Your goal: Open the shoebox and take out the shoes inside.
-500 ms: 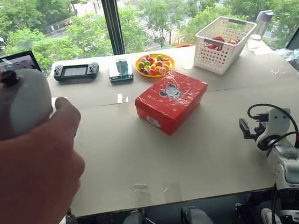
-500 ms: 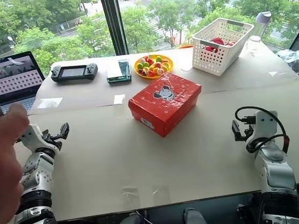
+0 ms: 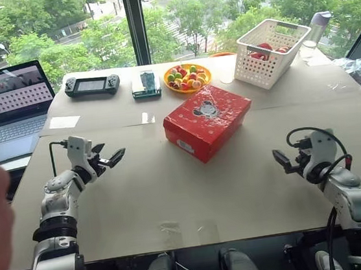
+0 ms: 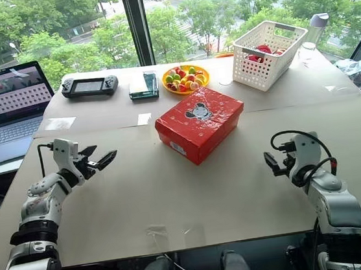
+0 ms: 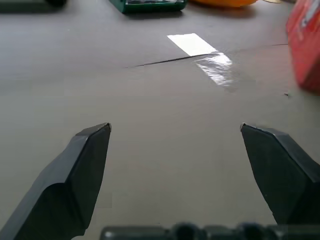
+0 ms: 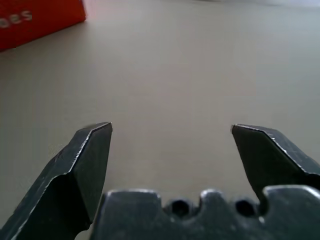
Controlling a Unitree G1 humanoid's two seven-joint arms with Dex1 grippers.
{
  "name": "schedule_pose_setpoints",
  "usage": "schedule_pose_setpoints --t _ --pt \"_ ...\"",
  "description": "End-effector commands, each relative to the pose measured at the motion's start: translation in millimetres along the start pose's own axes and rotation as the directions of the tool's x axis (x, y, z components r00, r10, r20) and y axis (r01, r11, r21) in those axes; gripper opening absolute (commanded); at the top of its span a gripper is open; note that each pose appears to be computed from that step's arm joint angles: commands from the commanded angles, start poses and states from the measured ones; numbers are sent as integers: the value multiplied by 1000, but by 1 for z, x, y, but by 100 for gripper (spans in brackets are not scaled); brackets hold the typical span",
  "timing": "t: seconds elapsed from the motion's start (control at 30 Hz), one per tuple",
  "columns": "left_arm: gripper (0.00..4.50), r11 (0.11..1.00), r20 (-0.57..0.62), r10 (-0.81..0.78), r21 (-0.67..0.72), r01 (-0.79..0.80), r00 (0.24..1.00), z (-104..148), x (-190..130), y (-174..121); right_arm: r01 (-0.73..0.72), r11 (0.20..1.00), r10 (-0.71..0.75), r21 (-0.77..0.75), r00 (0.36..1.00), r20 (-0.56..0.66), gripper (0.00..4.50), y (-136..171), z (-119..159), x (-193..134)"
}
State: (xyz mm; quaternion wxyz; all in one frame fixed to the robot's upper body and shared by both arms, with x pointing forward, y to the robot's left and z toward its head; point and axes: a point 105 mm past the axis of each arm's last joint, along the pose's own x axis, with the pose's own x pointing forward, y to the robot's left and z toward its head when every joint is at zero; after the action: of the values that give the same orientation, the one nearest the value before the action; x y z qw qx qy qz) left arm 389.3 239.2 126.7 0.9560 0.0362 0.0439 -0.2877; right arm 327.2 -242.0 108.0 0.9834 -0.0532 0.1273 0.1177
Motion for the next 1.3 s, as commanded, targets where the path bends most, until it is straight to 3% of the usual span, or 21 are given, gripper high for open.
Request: schedule_pose_setpoints --t 0.03,0.13,0.37,0.5,0.9,1.17,1.3 --pt "336 958 10 -262 120 259 965 39 10 -29 -335 939 341 -76 937 79 343 65 42 -17" --pt "233 945 5 -302 133 299 953 47 18 -33 -387 916 396 -102 915 79 243 77 51 -19" --pt "3 938 -10 -318 142 316 948 45 36 -37 -338 932 344 -129 938 28 10 77 41 -8" --pt "1 953 -82 -231 184 243 969 35 66 -39 -158 985 154 -75 987 -53 4 56 23 25" --pt "1 922 -148 -179 321 219 973 47 132 -87 -103 993 101 -51 994 -42 4 63 22 61" --pt "1 851 -227 -273 396 345 935 37 152 -134 -111 992 110 -67 994 -16 4 68 35 71" --pt "1 820 -203 -408 347 455 890 38 149 -153 -135 988 135 -80 991 2 4 68 43 69"
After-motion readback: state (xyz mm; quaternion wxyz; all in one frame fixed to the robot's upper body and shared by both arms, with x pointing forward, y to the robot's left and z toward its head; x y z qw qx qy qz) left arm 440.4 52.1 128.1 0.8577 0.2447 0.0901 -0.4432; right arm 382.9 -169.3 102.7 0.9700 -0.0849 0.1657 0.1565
